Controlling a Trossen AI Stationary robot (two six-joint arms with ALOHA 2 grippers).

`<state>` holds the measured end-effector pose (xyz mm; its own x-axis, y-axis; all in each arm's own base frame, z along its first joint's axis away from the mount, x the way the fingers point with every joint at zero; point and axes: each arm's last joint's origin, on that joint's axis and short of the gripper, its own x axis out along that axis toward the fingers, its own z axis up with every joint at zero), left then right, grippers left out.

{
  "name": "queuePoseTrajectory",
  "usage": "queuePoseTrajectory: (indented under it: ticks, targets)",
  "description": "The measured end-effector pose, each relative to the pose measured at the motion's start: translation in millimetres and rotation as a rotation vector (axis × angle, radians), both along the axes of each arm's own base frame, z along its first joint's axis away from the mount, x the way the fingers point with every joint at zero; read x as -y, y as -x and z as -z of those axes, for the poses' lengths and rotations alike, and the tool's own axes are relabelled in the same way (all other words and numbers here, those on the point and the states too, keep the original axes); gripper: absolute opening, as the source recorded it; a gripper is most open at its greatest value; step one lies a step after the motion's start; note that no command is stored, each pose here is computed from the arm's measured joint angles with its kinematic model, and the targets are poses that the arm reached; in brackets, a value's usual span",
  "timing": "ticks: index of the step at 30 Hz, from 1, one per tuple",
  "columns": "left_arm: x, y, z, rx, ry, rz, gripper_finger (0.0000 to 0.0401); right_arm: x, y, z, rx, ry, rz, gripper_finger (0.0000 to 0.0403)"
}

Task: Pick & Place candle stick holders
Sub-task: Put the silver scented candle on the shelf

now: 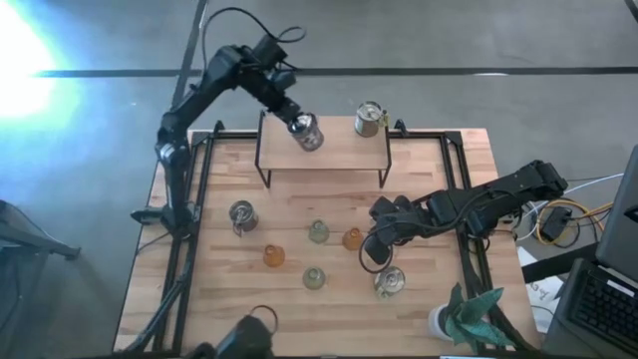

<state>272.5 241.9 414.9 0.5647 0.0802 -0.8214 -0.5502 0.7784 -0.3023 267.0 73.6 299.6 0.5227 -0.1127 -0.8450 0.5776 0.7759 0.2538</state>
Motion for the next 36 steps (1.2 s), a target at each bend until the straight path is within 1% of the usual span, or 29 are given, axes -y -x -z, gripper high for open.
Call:
queuePoseTrajectory:
  ticks: [3, 7, 11, 15, 17, 19, 24, 27, 36]
  targets:
    - [-2, -9, 4, -0.022, -0.03, 0.008, 0.0, 0, 0, 0, 0.0, 0.0, 0.0, 0.0043]
    - [-2, -14, 3, -0.03, -0.075, 0.027, 0.0, 0, 0, 0, 0.0, 0.0, 0.0, 0.0043]
    - [-5, -20, 11, -0.055, -0.07, 0.029, 0.0, 0, 0, 0, 0.0, 0.0, 0.0, 0.0043]
    - [-8, -27, 21, -0.109, -0.099, 0.035, 0.0, 0, 0, 0, 0.001, 0.0, 0.0, 0.0043]
    - [-9, -31, 25, -0.121, -0.096, 0.042, 0.0, 0, 0, 0, 0.001, 0.0, 0.0, 0.0043]
    - [-9, -36, 29, -0.125, -0.106, 0.044, 0.0, 0, 0, 0, 0.002, -0.002, 0.004, 0.0043]
    - [-10, -40, 33, -0.127, -0.098, 0.053, 0.0001, 0, 0, 0, 0.002, -0.004, 0.006, 0.0043]
    - [-11, -41, 32, -0.118, -0.108, 0.05, 0.0012, 0, 0, 0, 0.003, -0.004, 0.007, 0.0043]
    - [-17, -48, 28, -0.04, -0.191, 0.051, 0.0057, 0, 0, 0, 0.003, -0.008, 0.013, 0.0043]
